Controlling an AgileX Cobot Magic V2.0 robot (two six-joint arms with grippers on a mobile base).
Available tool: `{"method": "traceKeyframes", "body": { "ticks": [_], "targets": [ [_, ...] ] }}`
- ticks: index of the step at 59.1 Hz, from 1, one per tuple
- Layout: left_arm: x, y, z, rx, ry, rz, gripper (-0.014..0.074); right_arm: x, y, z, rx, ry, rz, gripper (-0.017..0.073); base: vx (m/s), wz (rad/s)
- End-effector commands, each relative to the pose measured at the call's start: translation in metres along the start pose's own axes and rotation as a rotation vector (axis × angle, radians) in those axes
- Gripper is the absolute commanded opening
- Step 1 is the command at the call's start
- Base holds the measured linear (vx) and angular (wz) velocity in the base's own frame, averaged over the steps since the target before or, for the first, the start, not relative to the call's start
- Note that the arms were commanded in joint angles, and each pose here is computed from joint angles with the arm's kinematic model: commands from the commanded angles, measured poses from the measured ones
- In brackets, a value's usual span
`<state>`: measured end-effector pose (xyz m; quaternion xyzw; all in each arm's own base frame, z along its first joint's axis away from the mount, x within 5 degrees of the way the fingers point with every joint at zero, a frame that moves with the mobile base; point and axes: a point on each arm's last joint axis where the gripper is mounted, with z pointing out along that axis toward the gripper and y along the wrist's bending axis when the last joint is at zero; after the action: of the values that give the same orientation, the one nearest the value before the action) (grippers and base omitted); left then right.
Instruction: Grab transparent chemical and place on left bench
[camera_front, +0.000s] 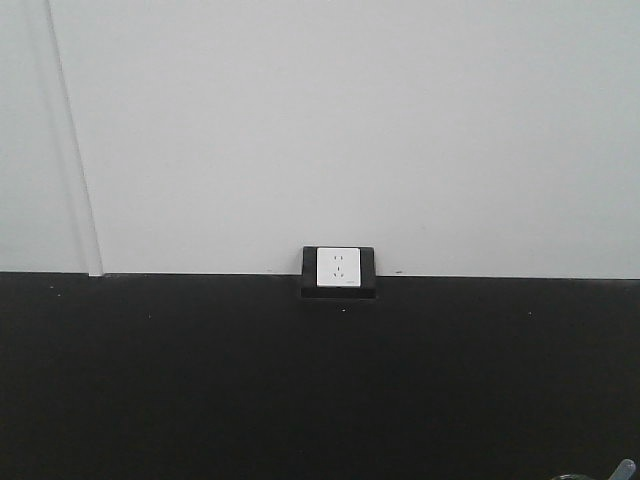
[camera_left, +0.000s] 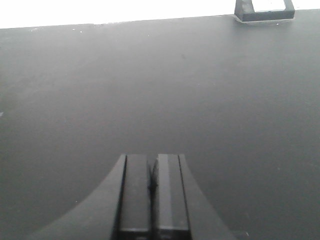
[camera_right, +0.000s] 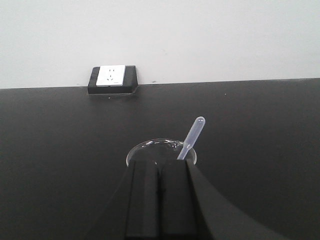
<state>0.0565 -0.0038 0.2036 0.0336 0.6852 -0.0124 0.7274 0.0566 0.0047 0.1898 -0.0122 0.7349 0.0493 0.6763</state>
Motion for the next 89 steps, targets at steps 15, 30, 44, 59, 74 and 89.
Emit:
{"method": "traceKeyframes", "body": {
  "ticks": [15,30,44,59,74,89],
  "targets": [
    [-0.003,0.0,-0.001,-0.002,-0.081,-0.009,-0.0003,-0.014,0.002,-0.002,-0.02,-0.164,-0.003,-0.0007,0.0,0.0],
    [-0.003,0.0,-0.001,-0.002,-0.081,-0.009,-0.0003,-0.074,0.005,-0.012,-0.043,-0.374,0.081,-0.0007,0.0,0.0],
    [-0.003,0.0,-0.001,-0.002,-0.081,-0.009,-0.0003,-0.128,0.008,0.028,-0.02,-0.256,-0.007,-0.0007,0.0,0.0],
    [-0.003,0.0,-0.001,-0.002,-0.081,-0.009,-0.0003,-0.132,0.009,0.086,-0.01,-0.125,-0.01,0.0005,0.0,0.0],
    [-0.003,0.0,-0.001,-0.002,-0.081,-0.009,-0.0003,-0.116,0.008,0.111,-0.004,-0.033,-0.003,0.0174,0.0,0.0],
    [-0.003,0.0,-0.001,-0.002,-0.081,-0.009,-0.0003,-0.107,0.006,0.123,0.015,0.003,0.048,0.0554,0.0,0.0]
  ]
}}
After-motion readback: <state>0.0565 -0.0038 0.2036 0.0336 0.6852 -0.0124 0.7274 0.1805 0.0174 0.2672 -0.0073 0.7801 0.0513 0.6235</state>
